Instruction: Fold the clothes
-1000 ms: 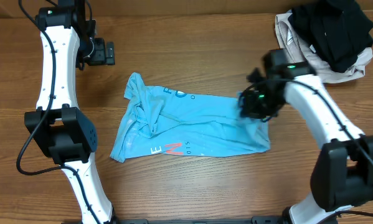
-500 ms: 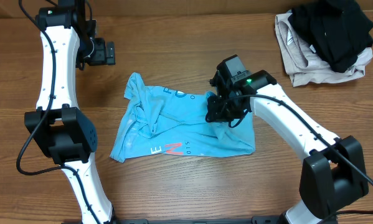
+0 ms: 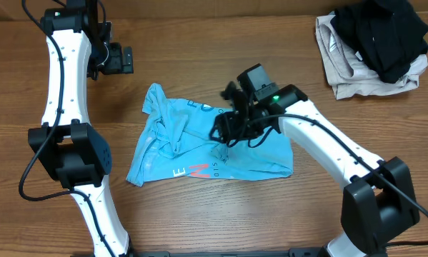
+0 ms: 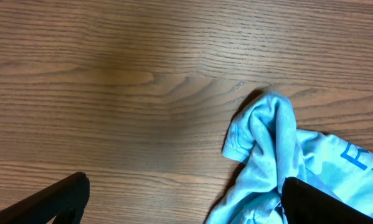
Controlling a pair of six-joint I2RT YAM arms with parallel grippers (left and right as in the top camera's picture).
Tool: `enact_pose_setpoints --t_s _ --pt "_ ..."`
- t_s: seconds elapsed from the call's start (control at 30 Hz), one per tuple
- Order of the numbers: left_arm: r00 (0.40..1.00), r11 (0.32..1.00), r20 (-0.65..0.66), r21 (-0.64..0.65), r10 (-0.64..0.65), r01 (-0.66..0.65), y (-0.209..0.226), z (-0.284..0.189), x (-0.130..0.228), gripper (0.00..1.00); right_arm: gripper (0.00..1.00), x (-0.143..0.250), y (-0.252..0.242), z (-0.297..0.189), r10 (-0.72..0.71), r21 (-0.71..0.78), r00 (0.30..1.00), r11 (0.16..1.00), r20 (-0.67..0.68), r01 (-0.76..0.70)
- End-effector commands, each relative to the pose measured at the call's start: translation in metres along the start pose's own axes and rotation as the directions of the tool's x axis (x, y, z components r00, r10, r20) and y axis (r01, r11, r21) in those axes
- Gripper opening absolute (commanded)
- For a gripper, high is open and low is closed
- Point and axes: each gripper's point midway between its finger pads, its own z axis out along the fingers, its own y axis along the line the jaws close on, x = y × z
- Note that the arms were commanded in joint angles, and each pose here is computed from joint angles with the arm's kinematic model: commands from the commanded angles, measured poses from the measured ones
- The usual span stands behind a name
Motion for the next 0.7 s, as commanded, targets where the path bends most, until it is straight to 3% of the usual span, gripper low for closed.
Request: enact_pose_setpoints --t_s 0.0,0.07,0.1,0.17,0.33,0.5,0.67 --pt "1.0 1.0 0.024 0.017 -0.007 0.007 -0.004 -0.015 -0.001 1.0 0.65 -0.005 0.043 -0.013 -0.137 -0.216 0.99 0.967 0.017 0.138" --pt "1.0 0.999 -0.008 0.048 -0.007 0.008 -0.009 -0.015 0.007 1.0 0.7 -0.013 0.035 -0.021 -0.123 -0.184 0.991 0.975 0.043 0.129" --pt "0.999 0.997 -0.049 0.082 -0.004 0.008 -0.015 -0.014 0.016 1.0 0.76 -0.022 0.017 -0.03 -0.076 -0.125 0.995 0.989 0.068 0.084" --pt "0.996 0.994 -0.093 0.107 0.005 0.005 -0.02 -0.011 0.027 1.0 0.8 -0.028 -0.011 -0.041 0.014 -0.043 0.996 0.999 0.091 -0.011" --pt "0.972 0.969 -0.195 0.233 0.133 -0.086 -0.041 0.009 0.058 1.0 0.82 -0.028 -0.061 -0.065 0.143 0.046 0.983 0.988 0.117 -0.149" --pt "0.939 0.893 -0.195 0.411 0.284 -0.184 -0.074 0.035 0.08 1.0 0.85 -0.024 -0.095 -0.08 0.217 0.119 0.966 0.965 0.142 -0.234" --pt "0.923 0.867 -0.19 0.446 0.335 -0.222 -0.093 0.062 0.094 1.0 0.91 -0.022 -0.111 -0.085 0.232 0.187 0.96 0.948 0.156 -0.259"
